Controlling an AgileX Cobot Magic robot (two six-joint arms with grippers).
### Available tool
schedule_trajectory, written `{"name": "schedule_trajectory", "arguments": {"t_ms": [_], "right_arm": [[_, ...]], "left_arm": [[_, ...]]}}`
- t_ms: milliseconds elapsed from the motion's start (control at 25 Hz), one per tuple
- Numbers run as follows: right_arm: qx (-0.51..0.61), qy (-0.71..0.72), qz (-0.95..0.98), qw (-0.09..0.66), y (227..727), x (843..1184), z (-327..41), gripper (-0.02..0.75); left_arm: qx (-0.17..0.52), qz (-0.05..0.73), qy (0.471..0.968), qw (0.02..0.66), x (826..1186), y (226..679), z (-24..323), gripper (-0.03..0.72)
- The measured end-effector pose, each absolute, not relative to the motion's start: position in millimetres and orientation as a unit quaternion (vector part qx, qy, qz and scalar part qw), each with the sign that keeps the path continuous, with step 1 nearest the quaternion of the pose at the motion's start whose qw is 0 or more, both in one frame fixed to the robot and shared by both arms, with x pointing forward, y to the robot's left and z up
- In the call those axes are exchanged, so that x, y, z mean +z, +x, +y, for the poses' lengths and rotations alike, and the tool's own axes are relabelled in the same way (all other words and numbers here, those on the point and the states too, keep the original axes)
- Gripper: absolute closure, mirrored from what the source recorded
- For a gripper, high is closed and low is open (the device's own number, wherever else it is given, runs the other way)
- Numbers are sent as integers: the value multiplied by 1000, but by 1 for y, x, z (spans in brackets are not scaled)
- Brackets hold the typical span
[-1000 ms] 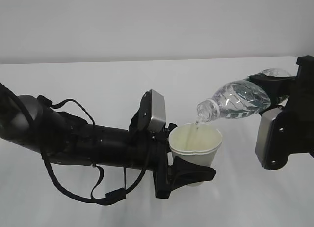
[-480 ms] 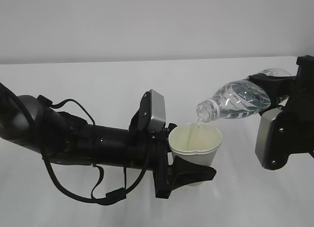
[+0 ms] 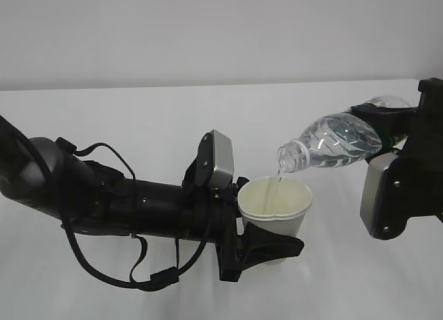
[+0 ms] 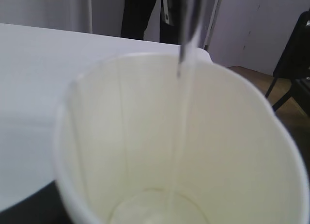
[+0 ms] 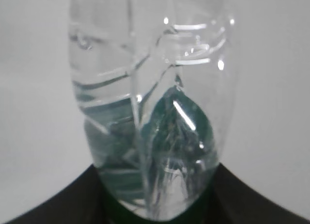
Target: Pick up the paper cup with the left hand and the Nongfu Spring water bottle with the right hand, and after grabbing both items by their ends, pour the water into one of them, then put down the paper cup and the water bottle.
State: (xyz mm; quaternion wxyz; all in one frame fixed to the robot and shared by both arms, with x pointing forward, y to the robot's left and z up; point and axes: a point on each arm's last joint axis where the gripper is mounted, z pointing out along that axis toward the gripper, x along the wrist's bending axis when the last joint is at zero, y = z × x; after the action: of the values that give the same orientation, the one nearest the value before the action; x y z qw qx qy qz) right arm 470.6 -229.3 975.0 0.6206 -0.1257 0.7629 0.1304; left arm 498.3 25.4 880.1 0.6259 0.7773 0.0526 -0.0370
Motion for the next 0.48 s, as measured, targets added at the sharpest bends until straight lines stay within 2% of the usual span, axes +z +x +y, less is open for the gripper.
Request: {"name": "schedule_trajectory", "arguments": {"t_ms": [480], "right_arm": [[130,-126,763,621,471,975,-229,416]], "left_arm": [[-37,53,777,626,880,498,25,216]]}}
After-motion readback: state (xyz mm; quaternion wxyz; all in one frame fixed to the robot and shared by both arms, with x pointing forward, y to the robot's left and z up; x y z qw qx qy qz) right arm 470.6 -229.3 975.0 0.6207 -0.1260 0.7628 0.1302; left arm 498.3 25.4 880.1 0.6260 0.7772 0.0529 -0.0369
